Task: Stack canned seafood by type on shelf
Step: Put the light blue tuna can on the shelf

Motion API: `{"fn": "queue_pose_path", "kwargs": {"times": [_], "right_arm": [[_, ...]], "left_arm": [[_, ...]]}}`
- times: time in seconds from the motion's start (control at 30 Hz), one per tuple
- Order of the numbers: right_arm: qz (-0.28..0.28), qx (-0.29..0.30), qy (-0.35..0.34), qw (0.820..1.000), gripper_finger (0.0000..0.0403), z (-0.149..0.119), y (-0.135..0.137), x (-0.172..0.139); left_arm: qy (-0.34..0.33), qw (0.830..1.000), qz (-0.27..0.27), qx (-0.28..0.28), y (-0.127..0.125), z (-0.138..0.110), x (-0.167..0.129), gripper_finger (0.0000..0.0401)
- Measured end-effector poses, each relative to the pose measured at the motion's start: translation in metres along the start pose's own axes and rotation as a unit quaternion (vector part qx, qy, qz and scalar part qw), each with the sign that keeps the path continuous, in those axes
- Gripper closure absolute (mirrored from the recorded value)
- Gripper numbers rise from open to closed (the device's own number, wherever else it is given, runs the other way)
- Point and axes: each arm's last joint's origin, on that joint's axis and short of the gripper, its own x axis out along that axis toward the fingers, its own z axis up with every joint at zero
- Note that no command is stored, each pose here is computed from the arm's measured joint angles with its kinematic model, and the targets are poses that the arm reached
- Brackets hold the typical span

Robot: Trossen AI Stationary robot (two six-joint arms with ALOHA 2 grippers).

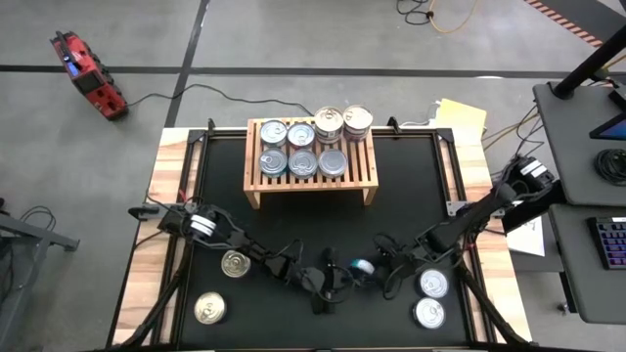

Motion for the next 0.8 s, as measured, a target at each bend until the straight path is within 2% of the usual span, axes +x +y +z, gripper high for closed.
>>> {"fn": "queue_pose_path", "kwargs": {"times": [0.2, 0.47, 0.8], "right_arm": [[0.001, -0.03, 0.0, 1.0, 0.006, -0.002, 0.0, 0.012], [-0.02, -0.181, 0.011, 0.983, 0.0083, -0.003, -0.001, 0.016], [-0.11, -0.248, 0.035, 0.962, 0.0113, -0.007, -0.016, 0.013]], "left_arm": [[0.006, 1.0, 0.001, 0.001, 0.0, -0.004, 0.0, 0.0401], [0.003, 1.0, 0.001, 0.0, 0.0, -0.003, 0.0, 0.0401], [0.006, 1.0, 0.002, -0.003, 0.001, -0.003, 0.0, 0.0401]]}}
